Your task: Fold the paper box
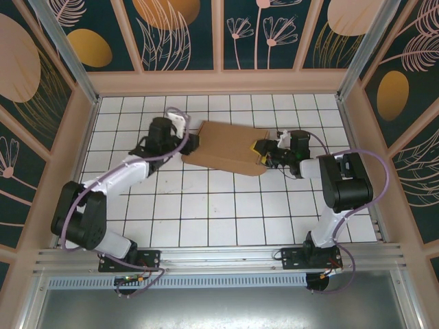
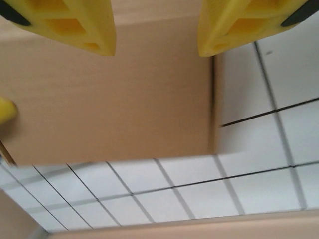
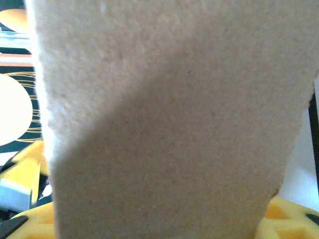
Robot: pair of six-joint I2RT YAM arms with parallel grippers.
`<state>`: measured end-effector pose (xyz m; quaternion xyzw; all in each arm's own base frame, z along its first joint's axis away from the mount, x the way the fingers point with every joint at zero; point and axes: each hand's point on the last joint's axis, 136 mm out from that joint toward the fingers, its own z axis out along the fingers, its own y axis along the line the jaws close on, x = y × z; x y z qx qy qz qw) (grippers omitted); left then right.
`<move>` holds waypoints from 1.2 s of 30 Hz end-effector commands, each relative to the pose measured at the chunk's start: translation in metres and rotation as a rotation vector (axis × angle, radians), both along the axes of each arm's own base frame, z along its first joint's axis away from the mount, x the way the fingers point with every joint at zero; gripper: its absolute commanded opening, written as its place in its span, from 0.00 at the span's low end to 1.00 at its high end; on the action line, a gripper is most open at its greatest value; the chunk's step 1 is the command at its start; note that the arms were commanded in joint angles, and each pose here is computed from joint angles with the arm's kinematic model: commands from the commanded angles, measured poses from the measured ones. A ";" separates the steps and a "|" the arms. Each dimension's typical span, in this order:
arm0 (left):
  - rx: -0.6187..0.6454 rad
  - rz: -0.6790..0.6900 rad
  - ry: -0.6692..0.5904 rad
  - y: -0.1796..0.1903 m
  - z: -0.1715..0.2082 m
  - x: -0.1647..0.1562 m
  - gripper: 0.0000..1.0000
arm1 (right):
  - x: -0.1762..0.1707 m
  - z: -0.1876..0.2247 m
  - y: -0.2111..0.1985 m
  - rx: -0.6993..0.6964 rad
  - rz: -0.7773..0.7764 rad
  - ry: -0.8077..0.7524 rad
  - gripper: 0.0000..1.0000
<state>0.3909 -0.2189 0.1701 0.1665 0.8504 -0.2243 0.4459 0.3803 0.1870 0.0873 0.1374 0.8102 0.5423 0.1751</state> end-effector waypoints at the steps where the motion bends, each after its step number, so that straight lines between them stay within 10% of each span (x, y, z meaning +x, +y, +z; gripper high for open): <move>1: 0.204 -0.091 -0.112 -0.001 -0.022 -0.012 0.47 | -0.009 0.007 0.003 0.022 0.026 -0.002 0.42; 6: 0.408 -0.403 -0.300 -0.036 -0.028 -0.047 0.53 | -0.011 0.006 0.004 0.037 0.033 0.004 0.42; 18: 0.578 -0.532 -0.354 -0.050 -0.064 -0.033 0.53 | -0.015 0.004 0.010 0.053 0.055 0.018 0.42; 25: 0.637 -0.520 -0.375 -0.059 -0.083 -0.026 0.50 | -0.020 0.001 0.015 0.067 0.072 0.034 0.41; 36: 0.807 -0.270 -0.732 -0.054 -0.069 0.001 0.39 | -0.037 0.004 0.033 0.134 0.143 0.066 0.35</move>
